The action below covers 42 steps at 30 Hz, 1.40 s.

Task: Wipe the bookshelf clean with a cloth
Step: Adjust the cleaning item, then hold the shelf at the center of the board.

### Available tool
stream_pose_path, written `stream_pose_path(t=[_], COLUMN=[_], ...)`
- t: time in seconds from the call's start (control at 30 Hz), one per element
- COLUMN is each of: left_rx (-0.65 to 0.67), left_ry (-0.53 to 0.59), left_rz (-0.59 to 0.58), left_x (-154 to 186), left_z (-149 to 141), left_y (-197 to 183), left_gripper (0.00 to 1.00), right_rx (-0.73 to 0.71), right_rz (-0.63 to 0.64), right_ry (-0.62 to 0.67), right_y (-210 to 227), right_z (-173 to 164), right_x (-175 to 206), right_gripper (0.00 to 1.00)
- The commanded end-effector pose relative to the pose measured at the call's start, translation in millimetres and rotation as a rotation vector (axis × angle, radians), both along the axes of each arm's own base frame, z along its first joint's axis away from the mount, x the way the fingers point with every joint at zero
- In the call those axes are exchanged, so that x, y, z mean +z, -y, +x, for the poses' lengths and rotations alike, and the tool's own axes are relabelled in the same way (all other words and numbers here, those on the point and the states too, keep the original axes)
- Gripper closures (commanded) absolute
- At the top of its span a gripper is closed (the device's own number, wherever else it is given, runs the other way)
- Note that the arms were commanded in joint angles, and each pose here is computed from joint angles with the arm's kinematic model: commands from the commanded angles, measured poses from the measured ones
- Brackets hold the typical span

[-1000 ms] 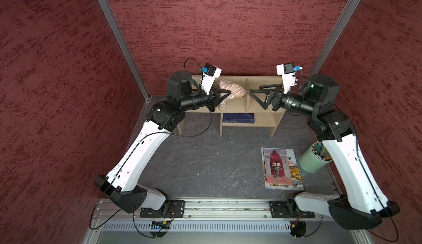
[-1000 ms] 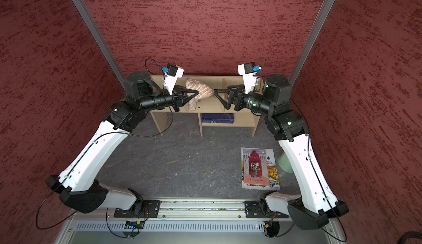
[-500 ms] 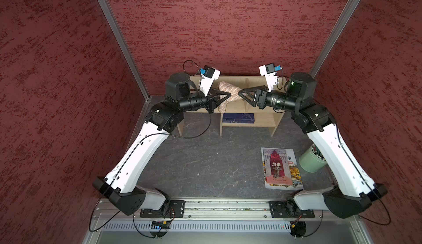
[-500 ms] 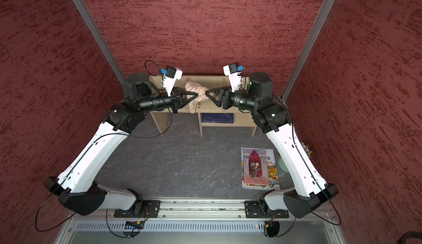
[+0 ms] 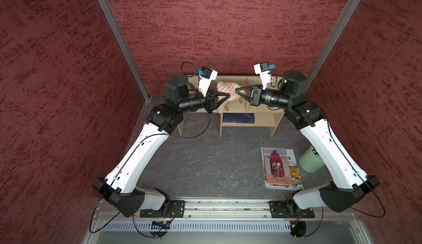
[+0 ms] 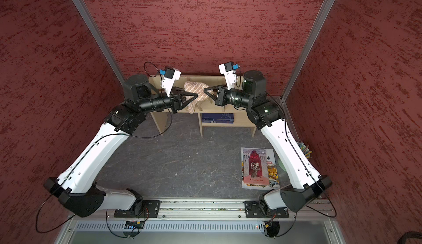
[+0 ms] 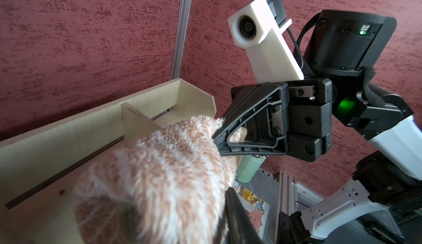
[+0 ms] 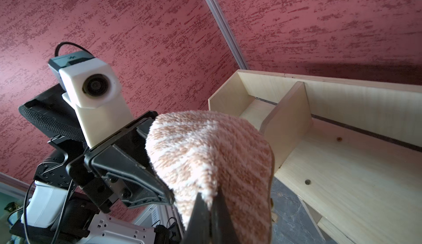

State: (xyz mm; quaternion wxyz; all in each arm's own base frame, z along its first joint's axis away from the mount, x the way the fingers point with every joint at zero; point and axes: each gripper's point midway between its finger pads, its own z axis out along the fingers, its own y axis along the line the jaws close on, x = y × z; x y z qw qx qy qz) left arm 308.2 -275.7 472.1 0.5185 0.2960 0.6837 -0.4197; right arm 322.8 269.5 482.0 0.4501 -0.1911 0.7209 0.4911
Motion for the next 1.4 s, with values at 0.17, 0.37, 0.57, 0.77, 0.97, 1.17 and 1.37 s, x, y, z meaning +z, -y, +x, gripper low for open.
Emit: stream_pose_path(t=[0.17, 0.37, 0.57, 0.77, 0.97, 1.17, 1.37], left_rx=[0.665, 0.919, 0.970, 0.912, 0.866, 0.830, 0.834], left_ry=[-0.088, -0.198, -0.178, -0.156, -0.119, -0.086, -0.064], left_rz=[-0.076, -0.139, -0.093, -0.081, -0.092, -0.052, -0.039], left_x=[-8, -42, -66, -85, -98, -114, -120], left_z=[78, 97, 101, 109, 121, 136, 134], left_y=[-133, -225, -248, -239, -231, -216, -214], left_gripper=[0.34, 0.34, 0.28, 0.28, 0.34, 0.49, 0.76], right_rx=[-0.405, -0.659, -0.751, -0.749, -0.687, -0.635, -0.574], right_rz=[-0.111, -0.284, -0.398, -0.427, -0.360, -0.319, -0.295], right_ry=[0.072, -0.077, -0.081, -0.093, -0.087, -0.086, -0.069], right_y=[57, 108, 121, 116, 94, 76, 50], right_z=[37, 96, 126, 149, 160, 164, 163], right_x=[23, -21, -38, -49, -46, -46, -45], right_gripper=[1.00, 1.00, 1.00, 1.00, 1.00, 1.00, 1.00])
